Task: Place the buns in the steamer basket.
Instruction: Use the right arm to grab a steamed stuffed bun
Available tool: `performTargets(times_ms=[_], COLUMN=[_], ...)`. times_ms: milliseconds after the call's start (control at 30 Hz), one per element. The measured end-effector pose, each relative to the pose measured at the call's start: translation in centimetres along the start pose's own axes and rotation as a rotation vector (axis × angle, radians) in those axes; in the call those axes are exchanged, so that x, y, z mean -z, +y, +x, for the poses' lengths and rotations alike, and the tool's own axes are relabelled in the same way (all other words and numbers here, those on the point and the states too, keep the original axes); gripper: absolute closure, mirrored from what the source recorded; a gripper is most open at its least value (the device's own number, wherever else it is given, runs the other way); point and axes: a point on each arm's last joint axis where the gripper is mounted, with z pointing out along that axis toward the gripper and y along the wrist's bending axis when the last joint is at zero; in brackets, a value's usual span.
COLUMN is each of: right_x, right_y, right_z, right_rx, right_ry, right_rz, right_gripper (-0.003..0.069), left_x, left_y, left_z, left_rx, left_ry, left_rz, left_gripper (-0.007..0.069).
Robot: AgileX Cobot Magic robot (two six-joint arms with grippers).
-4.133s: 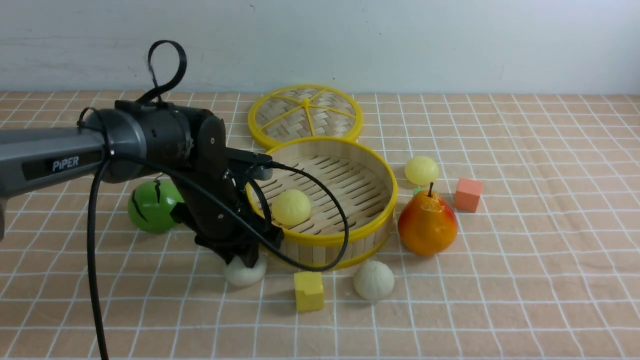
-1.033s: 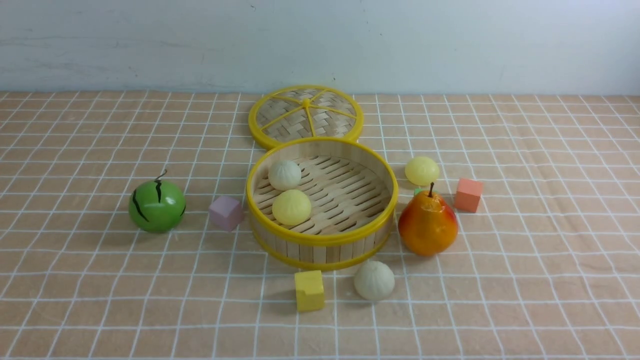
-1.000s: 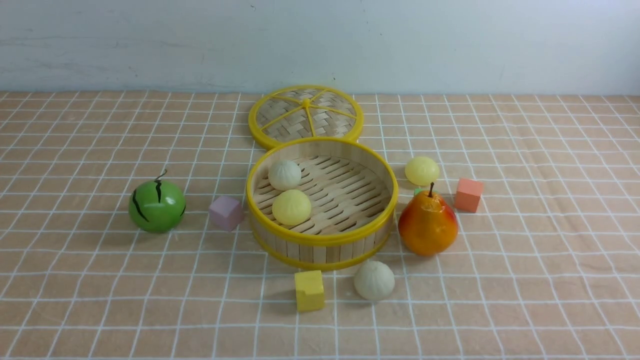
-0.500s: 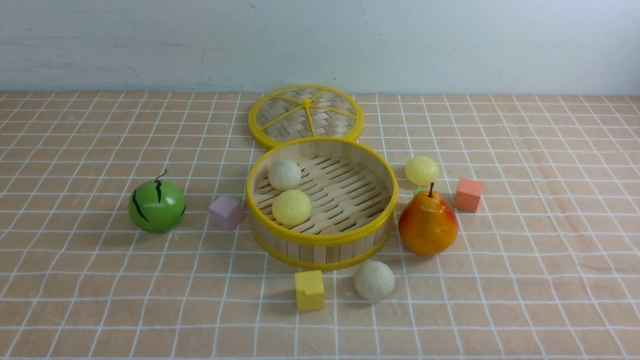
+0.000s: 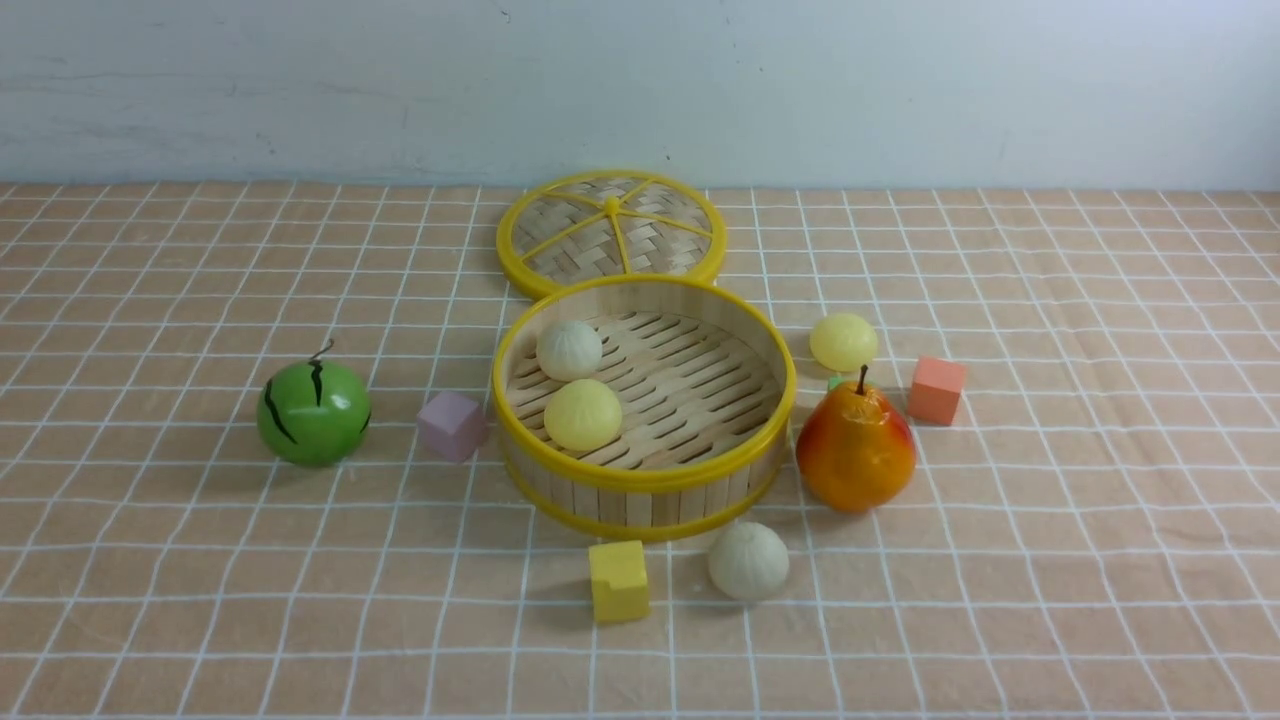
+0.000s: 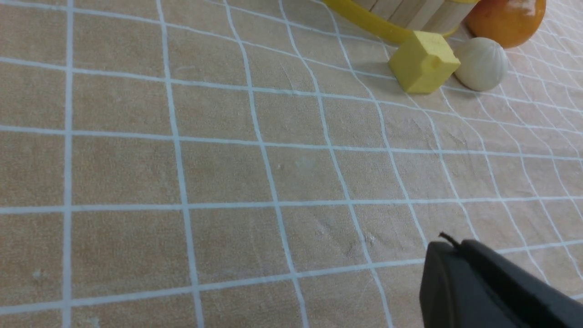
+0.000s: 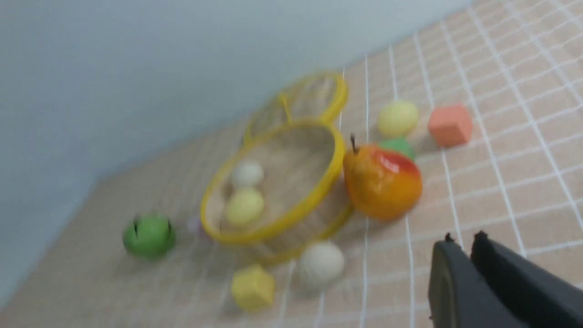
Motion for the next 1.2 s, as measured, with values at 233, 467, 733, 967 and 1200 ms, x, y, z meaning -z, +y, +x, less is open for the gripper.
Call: performTargets(times_ms=[233,467,733,967,1200], right_x=[-7.3,-17.6,-25.4,-29.6,-31.0], right_y=[1.4,3.3,7.9,7.9,7.8], right_z=[-5.2,-3.7,0.8,3.5,4.2], right_rx=[0.152,0.283,0.478,0.482,0.452], right_ry=[0.622,0.875,0.942,0.904,0.853], right_rz=[0.022,0.014,0.021,0.039,0.027], right_gripper=[0.0662,0.0661,0.0591,0.0398,0.0279], left_x=[0.0,0.0,0.0,0.0,0.0], left_y=[0.0,0.0,0.0,0.0,0.0], left_z=[0.0,0.0,0.0,0.0,0.0], left_rx=[0.000,0.000,0.001,0.001,0.001], left_ry=[0.000,0.000,0.000,0.000,0.000], left_rz=[0.000,0.000,0.000,0.000,0.000], left_gripper=[0.0624,0.0620,0.0610,0.0604,0.0595])
